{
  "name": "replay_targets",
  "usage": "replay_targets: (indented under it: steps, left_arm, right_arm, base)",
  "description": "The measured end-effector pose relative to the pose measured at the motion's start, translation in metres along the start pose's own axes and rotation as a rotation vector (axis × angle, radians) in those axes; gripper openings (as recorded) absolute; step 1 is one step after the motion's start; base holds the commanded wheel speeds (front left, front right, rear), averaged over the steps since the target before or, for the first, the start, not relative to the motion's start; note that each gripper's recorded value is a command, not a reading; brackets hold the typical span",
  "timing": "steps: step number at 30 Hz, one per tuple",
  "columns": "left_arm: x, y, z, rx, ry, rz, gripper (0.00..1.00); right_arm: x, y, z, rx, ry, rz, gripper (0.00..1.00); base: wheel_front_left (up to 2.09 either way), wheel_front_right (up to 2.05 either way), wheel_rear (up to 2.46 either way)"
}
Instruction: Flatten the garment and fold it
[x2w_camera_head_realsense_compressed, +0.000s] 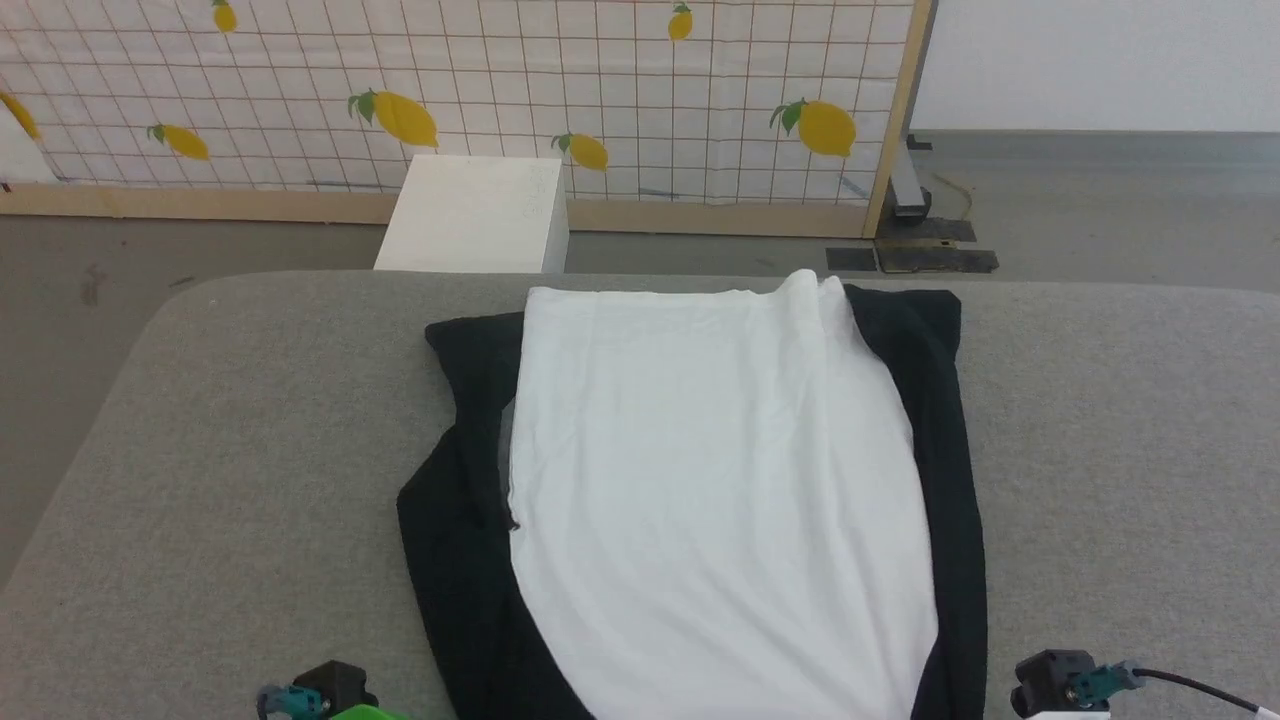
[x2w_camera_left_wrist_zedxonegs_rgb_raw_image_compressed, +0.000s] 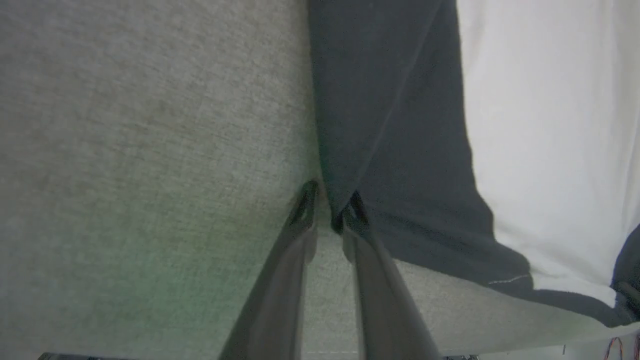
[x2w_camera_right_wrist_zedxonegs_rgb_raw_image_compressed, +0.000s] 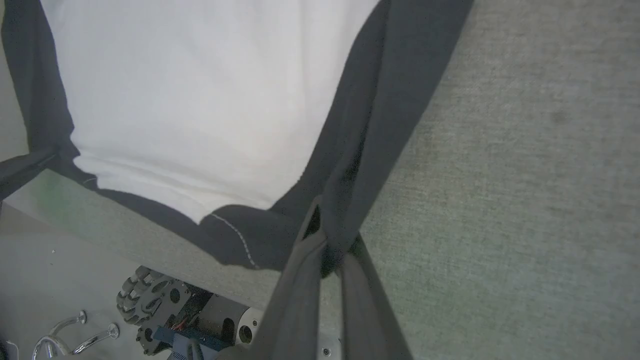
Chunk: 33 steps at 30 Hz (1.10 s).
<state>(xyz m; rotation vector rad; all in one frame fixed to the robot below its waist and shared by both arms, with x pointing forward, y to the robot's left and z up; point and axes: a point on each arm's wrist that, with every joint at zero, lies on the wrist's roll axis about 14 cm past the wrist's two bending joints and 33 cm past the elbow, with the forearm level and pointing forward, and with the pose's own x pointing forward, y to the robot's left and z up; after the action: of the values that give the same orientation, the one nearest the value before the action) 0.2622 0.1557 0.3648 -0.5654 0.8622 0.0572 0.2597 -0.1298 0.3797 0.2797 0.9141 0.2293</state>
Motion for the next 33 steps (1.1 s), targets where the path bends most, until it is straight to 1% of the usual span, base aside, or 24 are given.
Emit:
replay_targets:
  steps: [1, 2, 3, 4, 10, 15, 19, 21, 25, 28, 31, 33]
  left_arm:
    - [-0.001, 0.0, 0.001, -0.003, 0.004, -0.003, 1.0]
    - [-0.001, -0.001, 0.004, 0.0, -0.005, -0.007, 1.0]
    - [-0.002, -0.002, 0.006, 0.003, -0.011, -0.011, 1.0]
    - [-0.002, -0.003, 0.008, 0.005, -0.011, -0.014, 1.0]
    - [-0.013, 0.004, 0.036, 0.032, -0.088, 0.0, 1.0]
    - [-0.029, -0.004, 0.078, 0.068, -0.245, -0.026, 1.0]
    - [-0.046, -0.014, 0.12, 0.152, -0.43, -0.042, 1.0]
    - [-0.056, -0.022, 0.145, 0.21, -0.555, -0.053, 1.0]
    - [-0.071, -0.039, 0.176, 0.319, -0.742, -0.1, 1.0]
    - [-0.079, -0.05, 0.191, 0.394, -0.858, -0.134, 1.0]
    - [-0.081, -0.059, 0.203, 0.436, -0.947, -0.167, 1.0]
    - [-0.078, -0.062, 0.208, 0.457, -0.969, -0.18, 1.0]
  right_arm:
    - [0.001, -0.001, 0.0, -0.001, 0.001, -0.002, 0.0]
    - [0.001, -0.001, 0.002, -0.001, -0.008, -0.002, 0.34]
    - [0.001, -0.001, 0.006, -0.002, -0.027, -0.001, 0.93]
    - [0.0, -0.001, 0.009, -0.005, -0.038, -0.001, 1.0]
    - [-0.013, -0.002, 0.04, 0.004, -0.152, 0.003, 1.0]
    - [-0.035, -0.012, 0.07, 0.026, -0.26, -0.014, 1.0]
    - [-0.056, -0.027, 0.1, 0.05, -0.378, -0.052, 1.0]
    - [-0.067, -0.035, 0.119, 0.051, -0.448, -0.077, 1.0]
    - [-0.08, -0.044, 0.157, 0.039, -0.572, -0.113, 1.0]
    - [-0.078, -0.043, 0.18, 0.029, -0.611, -0.118, 1.0]
    - [-0.073, -0.042, 0.206, 0.01, -0.647, -0.125, 1.0]
    - [-0.067, -0.041, 0.224, -0.006, -0.659, -0.131, 1.0]
  base:
    - [0.0, 0.0, 0.0]
    - [0.0, 0.0, 0.0]
    - [0.0, 0.0, 0.0]
    - [0.0, 0.0, 0.0]
    - [0.0, 0.0, 0.0]
    - [0.0, 0.0, 0.0]
    - [0.0, 0.0, 0.0]
    - [0.0, 0.0, 0.0]
    - [0.0, 0.0, 0.0]
    - [0.0, 0.0, 0.0]
    - [0.0, 0.0, 0.0]
    - [0.0, 0.0, 0.0]
